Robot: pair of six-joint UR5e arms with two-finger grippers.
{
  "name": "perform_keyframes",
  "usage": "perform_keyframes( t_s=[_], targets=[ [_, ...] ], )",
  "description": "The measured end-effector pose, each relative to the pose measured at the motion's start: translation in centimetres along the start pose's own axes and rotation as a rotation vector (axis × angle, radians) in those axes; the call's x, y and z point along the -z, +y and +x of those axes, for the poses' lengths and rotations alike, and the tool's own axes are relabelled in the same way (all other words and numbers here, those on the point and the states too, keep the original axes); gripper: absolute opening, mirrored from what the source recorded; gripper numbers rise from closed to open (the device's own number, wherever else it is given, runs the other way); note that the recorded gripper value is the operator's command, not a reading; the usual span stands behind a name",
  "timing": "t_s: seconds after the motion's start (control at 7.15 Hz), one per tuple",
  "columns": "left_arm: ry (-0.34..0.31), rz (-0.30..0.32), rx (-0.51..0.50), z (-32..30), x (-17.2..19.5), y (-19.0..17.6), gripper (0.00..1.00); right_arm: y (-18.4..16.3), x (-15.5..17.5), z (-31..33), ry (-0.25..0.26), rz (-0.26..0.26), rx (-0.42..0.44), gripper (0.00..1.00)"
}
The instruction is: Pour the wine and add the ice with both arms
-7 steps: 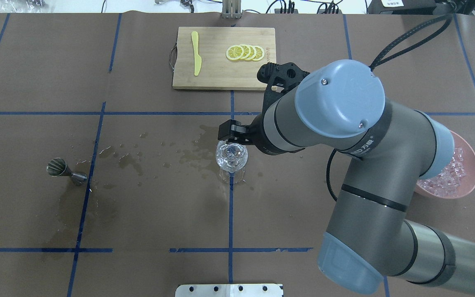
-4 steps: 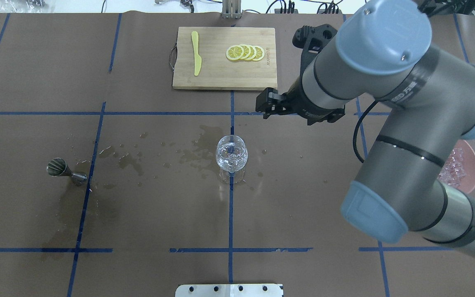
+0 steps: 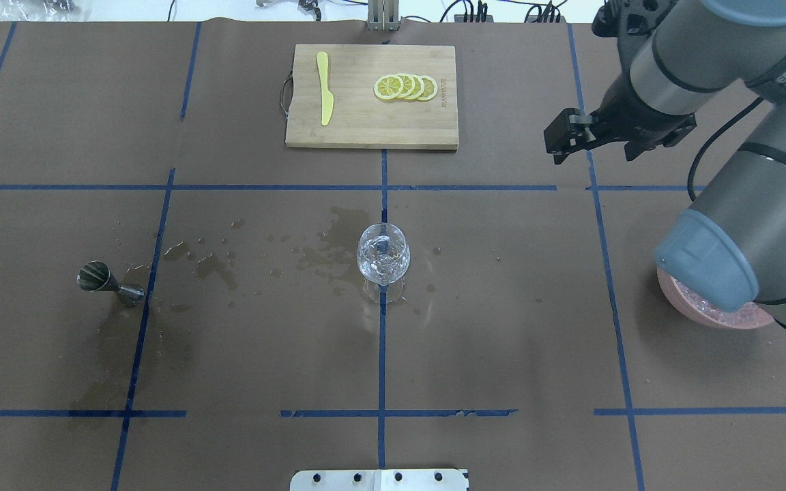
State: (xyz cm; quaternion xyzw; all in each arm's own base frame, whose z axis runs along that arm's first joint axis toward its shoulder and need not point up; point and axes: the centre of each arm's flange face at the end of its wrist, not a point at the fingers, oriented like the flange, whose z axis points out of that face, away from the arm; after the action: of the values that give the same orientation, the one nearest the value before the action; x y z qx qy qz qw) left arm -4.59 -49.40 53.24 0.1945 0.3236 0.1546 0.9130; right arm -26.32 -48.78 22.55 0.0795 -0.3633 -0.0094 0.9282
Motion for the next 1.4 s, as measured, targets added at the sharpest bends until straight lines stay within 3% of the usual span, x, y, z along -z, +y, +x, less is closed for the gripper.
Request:
perform_keyframes(
  t_s=[0.28, 0.7, 0.98, 1.4],
  targets=[
    [0.084, -0.052, 0.116, -2.5, -1.5, 2.5, 1.0, -0.8, -0.9, 8.1, 0.057, -0.031, 0.093, 1.0],
    [0.109, -0.11, 0.291, -3.6, -2.7, 4.0, 1.0, -2.4, -1.9, 22.5, 0.079, -0.116, 0.196, 1.0],
    [0.105, -0.12, 0.394, -3.8, -2.8, 4.1, 1.0, -3.0, -3.2, 31.3, 0.088, -0.173, 0.2, 1.0],
    [0.103, -0.138, 0.424, -4.0, -3.4, 5.7, 1.0, -0.3, -4.1, 39.0, 0.063, -0.222, 0.2, 1.0]
  ],
)
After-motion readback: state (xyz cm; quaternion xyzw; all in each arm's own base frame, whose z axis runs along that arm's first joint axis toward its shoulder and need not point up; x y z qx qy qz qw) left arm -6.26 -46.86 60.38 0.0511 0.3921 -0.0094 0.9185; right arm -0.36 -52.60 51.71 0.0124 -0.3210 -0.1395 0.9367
